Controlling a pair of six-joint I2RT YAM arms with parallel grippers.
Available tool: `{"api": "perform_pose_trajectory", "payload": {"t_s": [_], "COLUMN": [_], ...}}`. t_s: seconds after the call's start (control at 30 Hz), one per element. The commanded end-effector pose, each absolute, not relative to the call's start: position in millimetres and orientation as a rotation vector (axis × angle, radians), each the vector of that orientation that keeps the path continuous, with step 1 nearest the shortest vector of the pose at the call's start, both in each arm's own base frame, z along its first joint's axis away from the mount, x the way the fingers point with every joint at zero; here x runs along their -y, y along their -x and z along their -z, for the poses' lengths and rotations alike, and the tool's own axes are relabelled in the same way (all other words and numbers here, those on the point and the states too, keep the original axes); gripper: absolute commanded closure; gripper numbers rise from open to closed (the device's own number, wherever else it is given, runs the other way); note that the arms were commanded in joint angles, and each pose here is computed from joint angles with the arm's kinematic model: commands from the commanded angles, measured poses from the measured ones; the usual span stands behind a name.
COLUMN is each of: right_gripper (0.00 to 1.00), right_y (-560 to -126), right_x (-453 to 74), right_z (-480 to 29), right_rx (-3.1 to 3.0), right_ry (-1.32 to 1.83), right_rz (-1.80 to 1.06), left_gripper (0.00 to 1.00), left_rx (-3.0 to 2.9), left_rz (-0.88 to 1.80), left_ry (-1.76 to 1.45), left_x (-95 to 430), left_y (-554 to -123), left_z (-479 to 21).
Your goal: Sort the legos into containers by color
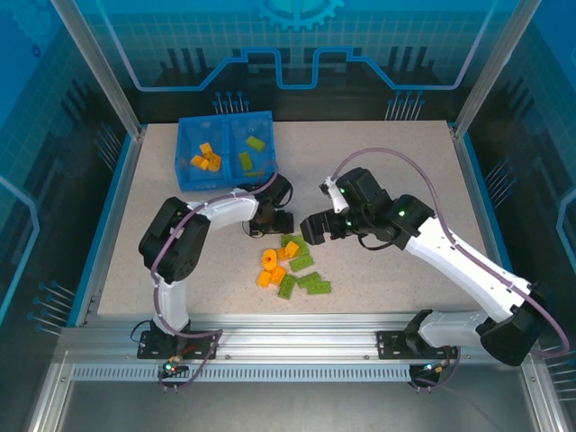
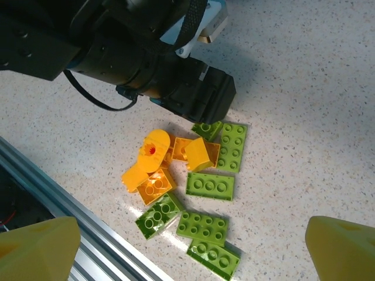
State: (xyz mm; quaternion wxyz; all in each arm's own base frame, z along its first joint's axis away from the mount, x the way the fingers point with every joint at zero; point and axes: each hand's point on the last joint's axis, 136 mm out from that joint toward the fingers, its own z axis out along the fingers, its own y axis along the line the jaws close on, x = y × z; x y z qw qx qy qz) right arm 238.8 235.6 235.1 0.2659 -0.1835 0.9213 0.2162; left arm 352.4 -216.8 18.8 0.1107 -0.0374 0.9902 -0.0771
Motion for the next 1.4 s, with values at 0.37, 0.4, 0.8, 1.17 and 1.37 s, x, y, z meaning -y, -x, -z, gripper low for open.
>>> {"api": "perform_pose_trajectory", "payload": {"t_s": [0.37, 0.4, 0.8, 1.17, 1.37], "right_gripper": [0.0, 0.0, 0.0, 0.0, 0.0], "right_y": [-233, -232, -230, -231, -222], "right_x": [-226, -226, -244, -231, -219], "right_z": [-227, -226, -245, -247, -253], "right_rx": [-2.535, -2.538, -2.476, -2.454, -2.441], "right_ry": [0.425, 0.428, 0.436, 0.354, 0.318], "right_rz": [-0.593, -0.598, -0.75, -0.721, -0.714], "left_gripper": [0.62, 0.64, 0.76, 0.75, 0.72], "left_rx": [-2.899, -2.9, -2.651, -2.408, -2.484], "left_rz": [0.145, 0.146, 0.156, 0.089, 0.093], "left_ry": [-0.011, -0.011, 0.085, 0.489, 0.732], "left_x": [217, 216, 187, 40, -10], "left_y": [-366, -365, -377, -475, -529], "left_z": [1, 1, -111, -191, -145]}}
